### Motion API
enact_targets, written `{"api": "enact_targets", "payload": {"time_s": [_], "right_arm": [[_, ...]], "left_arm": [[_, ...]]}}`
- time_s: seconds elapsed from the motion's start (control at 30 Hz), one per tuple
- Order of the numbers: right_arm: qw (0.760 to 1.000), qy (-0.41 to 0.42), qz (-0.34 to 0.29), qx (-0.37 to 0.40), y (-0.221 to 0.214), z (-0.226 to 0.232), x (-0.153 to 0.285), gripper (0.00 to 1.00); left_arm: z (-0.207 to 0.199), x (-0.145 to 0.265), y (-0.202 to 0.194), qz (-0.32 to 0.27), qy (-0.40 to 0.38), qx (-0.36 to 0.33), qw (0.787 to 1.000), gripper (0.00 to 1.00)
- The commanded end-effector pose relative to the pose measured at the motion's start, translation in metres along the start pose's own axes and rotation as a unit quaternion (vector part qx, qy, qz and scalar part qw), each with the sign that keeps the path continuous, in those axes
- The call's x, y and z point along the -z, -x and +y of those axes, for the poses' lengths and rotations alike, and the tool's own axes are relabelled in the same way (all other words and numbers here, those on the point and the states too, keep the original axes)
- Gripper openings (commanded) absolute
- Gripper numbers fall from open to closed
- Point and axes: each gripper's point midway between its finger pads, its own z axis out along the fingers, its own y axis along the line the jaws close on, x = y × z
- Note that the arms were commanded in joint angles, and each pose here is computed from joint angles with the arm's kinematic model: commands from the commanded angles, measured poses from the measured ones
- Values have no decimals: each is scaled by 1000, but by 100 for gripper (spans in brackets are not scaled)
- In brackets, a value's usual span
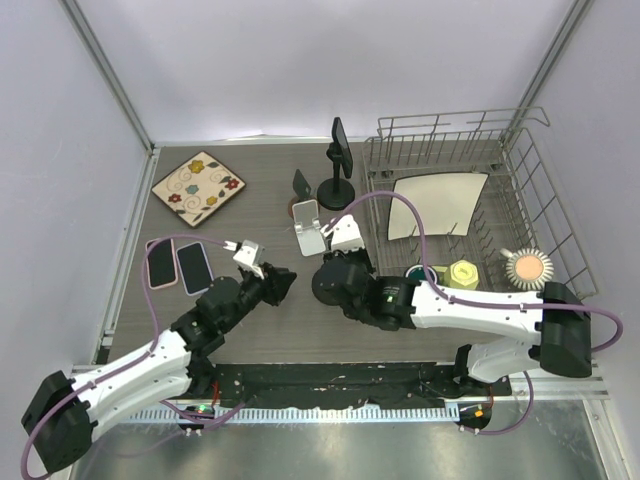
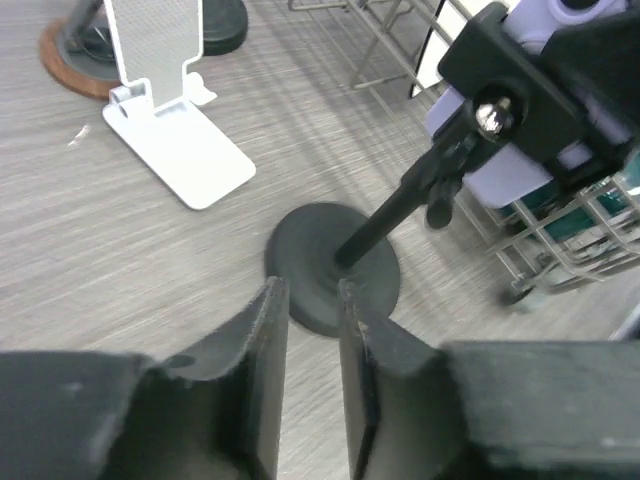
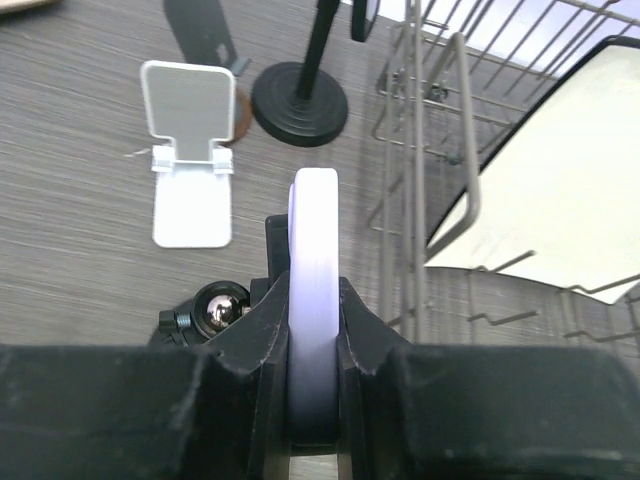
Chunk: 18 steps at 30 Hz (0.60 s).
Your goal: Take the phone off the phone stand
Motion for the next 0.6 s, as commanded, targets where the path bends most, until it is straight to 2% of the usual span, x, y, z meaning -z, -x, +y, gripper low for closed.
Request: {"api": "enact_targets", "payload": {"time_s": [0.0, 0.03, 0.07, 0.2, 0.27, 0.57], "right_arm": [[999, 1, -41, 1, 33, -15, 5, 1], [999, 10, -42, 2, 32, -12, 5, 1], [999, 19, -44, -1, 33, -10, 6, 1], [997, 62, -56, -3, 41, 1, 9, 1], [995, 82, -64, -5, 47, 5, 12, 1], [986, 148, -71, -4, 50, 20, 21, 1]], "left_arm": [[-2, 1, 17, -27, -14, -56, 998, 47], [-7, 0, 21, -28, -25, -66, 997, 56], [-10, 0, 21, -26, -34, -74, 996, 73], [-29, -3, 26, -20, -82, -107, 991, 93], [-36, -8, 26, -13, -102, -122, 987, 98], [-57, -49, 43, -11, -126, -152, 980, 97]]}}
